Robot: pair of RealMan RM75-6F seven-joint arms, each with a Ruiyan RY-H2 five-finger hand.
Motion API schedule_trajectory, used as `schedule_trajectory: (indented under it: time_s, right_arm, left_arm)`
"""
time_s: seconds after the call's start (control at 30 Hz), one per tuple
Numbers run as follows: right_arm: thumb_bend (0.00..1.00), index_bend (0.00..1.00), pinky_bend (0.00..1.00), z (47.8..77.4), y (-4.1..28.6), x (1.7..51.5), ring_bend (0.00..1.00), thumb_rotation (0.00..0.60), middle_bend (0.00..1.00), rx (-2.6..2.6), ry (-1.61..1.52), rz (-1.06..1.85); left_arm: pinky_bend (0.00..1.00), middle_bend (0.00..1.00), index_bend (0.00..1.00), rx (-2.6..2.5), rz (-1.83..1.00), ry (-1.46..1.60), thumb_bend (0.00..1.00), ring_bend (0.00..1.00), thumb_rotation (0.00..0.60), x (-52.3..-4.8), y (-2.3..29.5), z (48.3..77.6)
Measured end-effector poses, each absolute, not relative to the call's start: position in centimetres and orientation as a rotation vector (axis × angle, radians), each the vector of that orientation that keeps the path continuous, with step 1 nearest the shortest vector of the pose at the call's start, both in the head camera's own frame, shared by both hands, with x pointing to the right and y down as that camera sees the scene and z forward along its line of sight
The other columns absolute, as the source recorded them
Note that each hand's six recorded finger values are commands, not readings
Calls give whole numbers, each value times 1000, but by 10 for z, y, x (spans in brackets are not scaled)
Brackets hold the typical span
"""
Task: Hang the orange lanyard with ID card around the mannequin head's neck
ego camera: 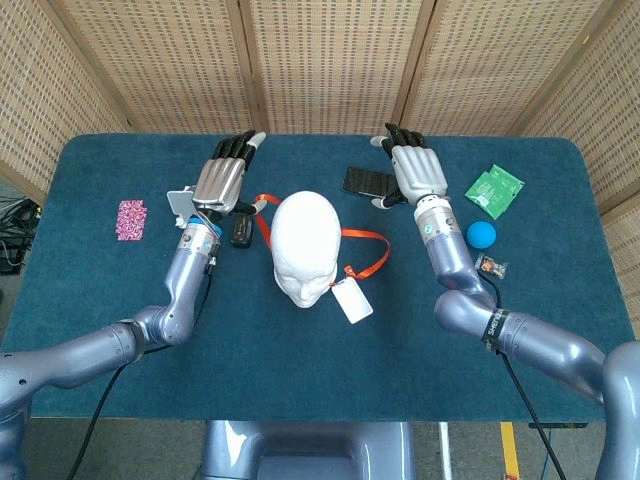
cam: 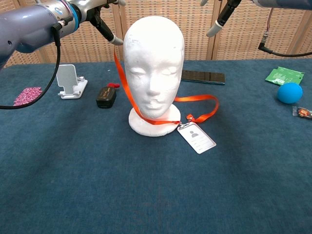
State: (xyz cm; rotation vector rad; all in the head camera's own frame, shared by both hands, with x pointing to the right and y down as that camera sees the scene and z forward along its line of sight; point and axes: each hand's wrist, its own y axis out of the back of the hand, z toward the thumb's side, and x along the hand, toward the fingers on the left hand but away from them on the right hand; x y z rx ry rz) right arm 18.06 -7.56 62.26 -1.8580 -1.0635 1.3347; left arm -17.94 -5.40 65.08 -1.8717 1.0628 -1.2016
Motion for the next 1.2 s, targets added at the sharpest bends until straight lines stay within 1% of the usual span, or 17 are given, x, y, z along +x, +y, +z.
schedule_trajectory:
  time_s: [0.03,0.1,0.33,0.43,0.5,0.53,0.57,0.6,0.63,0.67,0.73,0.77,0.83,0.93,0.97,1.03,1.2]
  right_arm:
    - [81,156,0,623,-76,181,0,600,16,-1855,-1064,1334]
    - [79,152,0,623,-77,183,0,600,10,-1845,-1071,1334]
    - [85,151,0,618,-76,197,0,600,0,-1809,-1091,1339]
    - [148,142,0,612,-73,211,0,600,13,-1783,-1110,1348]
    - [201,117,0,608,-72,227,1,600,72,-1753,-1127,1365]
    - [236,104,0,606,-70,234,31,600,137,-1739,-1136,1376]
    - [264,97,0,605,-68,241,69,600,186,-1729,-1144,1387]
    - [313,92,4,604,-65,250,148,600,265,-1716,-1155,1402]
    - [370,90,40,604,-63,257,245,600,346,-1707,-1166,1414]
    - [410,88,84,604,-60,265,303,600,395,-1700,-1176,1428]
    - [515,87,288,604,-50,284,449,600,523,-1681,-1194,1463]
    - [546,88,358,603,-46,292,494,600,564,-1673,-1196,1475]
    - [625,118,568,600,-35,306,618,600,681,-1656,-1192,1489]
    - [710,165,756,596,-19,319,700,600,746,-1633,-1167,1487]
    - [734,180,792,595,-13,323,714,600,756,-1629,-1154,1487]
    - [757,216,828,596,5,331,729,600,766,-1632,-1115,1496]
    - [811,249,870,603,51,344,766,600,797,-1685,-987,1543]
  left_arm:
    - [0,0,0,-1873,-1198,1066,13,0,600,-180,-55,651]
    - [0,0,0,-1873,-1188,1070,0,0,600,-181,-56,651]
    - [0,0,0,-1877,-1150,1089,0,0,600,-186,-55,643]
    - [0,0,0,-1871,-1128,1101,0,0,600,-191,-53,635]
    - [0,0,0,-1857,-1116,1108,0,0,600,-200,-50,628]
    - [0,0,0,-1848,-1112,1114,0,0,600,-205,-48,625]
    - [0,0,0,-1837,-1107,1120,0,0,600,-211,-45,621]
    - [0,0,0,-1827,-1104,1125,0,0,600,-217,-43,619]
    - [0,0,0,-1815,-1105,1129,0,0,600,-224,-40,616]
    - [0,0,0,-1796,-1110,1134,0,0,600,-234,-35,614]
    - [0,0,0,-1763,-1126,1143,0,0,600,-253,-26,610]
    - [0,0,0,-1743,-1141,1147,0,0,600,-266,-19,607]
    - [0,0,0,-1714,-1165,1152,0,0,600,-287,-6,602]
    - [0,0,0,-1660,-1213,1164,0,0,600,-320,17,592]
    - [0,0,0,-1646,-1240,1164,0,0,600,-331,26,589]
    - [0,0,0,-1632,-1290,1154,0,0,600,-345,42,585]
    - [0,0,0,-1596,-1431,1145,0,0,600,-380,86,569]
